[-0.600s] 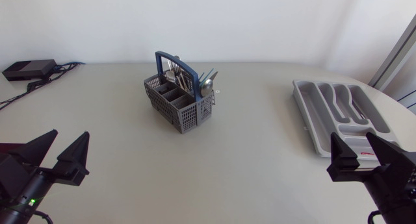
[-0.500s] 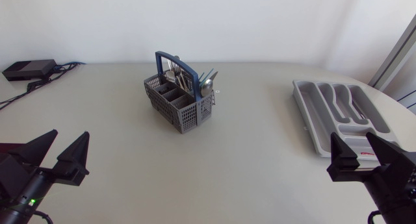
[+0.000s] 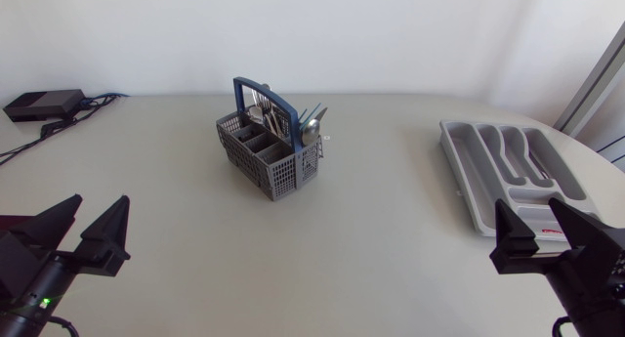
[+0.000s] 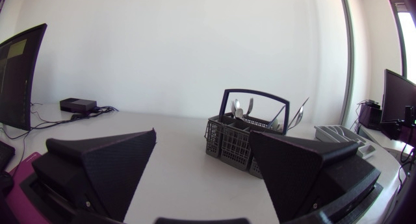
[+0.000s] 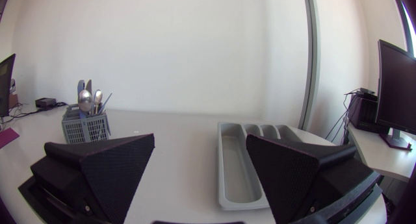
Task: Sort the cutlery from the basket into the organizer compartments.
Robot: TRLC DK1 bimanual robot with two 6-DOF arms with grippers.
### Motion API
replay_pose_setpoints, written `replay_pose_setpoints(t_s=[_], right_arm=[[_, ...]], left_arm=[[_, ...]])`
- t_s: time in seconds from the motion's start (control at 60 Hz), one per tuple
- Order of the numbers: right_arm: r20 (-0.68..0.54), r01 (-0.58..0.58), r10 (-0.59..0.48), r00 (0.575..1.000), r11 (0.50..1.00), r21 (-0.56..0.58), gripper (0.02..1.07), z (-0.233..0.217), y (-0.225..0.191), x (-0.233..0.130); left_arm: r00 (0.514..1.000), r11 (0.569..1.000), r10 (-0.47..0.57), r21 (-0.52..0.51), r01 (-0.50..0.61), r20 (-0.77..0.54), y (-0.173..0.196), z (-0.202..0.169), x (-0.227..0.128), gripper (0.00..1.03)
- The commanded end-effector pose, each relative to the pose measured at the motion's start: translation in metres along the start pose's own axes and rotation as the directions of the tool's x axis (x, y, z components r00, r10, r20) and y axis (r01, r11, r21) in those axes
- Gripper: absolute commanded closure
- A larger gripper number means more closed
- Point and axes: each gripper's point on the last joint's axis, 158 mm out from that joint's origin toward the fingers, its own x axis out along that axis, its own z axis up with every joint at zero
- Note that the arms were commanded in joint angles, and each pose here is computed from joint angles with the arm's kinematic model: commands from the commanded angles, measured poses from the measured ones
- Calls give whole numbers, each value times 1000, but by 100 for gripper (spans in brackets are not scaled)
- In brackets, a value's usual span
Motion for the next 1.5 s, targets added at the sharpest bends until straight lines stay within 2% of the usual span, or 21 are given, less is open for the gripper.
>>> replay_pose_setpoints(t_s=[0.0,0.15,0.4,0.483,0.567,0.683,0.733,0.85,0.967,1.033,1.133,1.233,1.483], right_arm=[[27,-21,21,999,1000,-12,6,15,6,-1],[14,-46,46,999,999,-11,6,31,13,11],[-65,-97,95,993,995,-25,6,42,41,35],[-110,-107,106,988,994,1,6,40,48,46],[-161,-133,132,978,991,4,7,36,60,56],[-248,-192,181,952,981,-20,7,30,85,62],[-277,-202,183,943,978,-43,7,30,97,64],[-330,-280,225,917,952,-128,7,30,135,65],[-394,-350,266,880,924,-157,7,26,171,76],[-449,-379,273,851,911,-165,10,18,185,85],[-555,-452,296,777,877,-165,12,5,212,99],[-617,-502,309,724,849,-164,12,4,239,108],[-552,-559,381,741,806,-194,13,38,290,136]], left_arm=[[998,1000,8,-13,-7,58,1,25,-2,4],[999,1000,0,-20,0,42,-1,41,6,4],[993,994,-40,-105,29,-107,-11,49,47,6],[989,992,-55,-124,38,-136,-18,54,58,7],[969,991,-52,-129,22,-241,-25,45,71,9],[926,993,-27,-118,-19,-376,-23,31,86,9],[892,994,-14,-104,-38,-453,-23,21,92,9],[823,997,-30,40,64,-567,-30,0,102,9],[776,994,-50,41,97,-629,-36,-14,109,8],[766,992,-82,24,125,-638,-43,-17,111,8],[743,984,-147,-18,179,-653,-54,-23,114,8],[729,981,-153,-13,194,-667,-53,-32,117,8],[742,984,-134,-2,176,-657,-43,-31,120,8]])
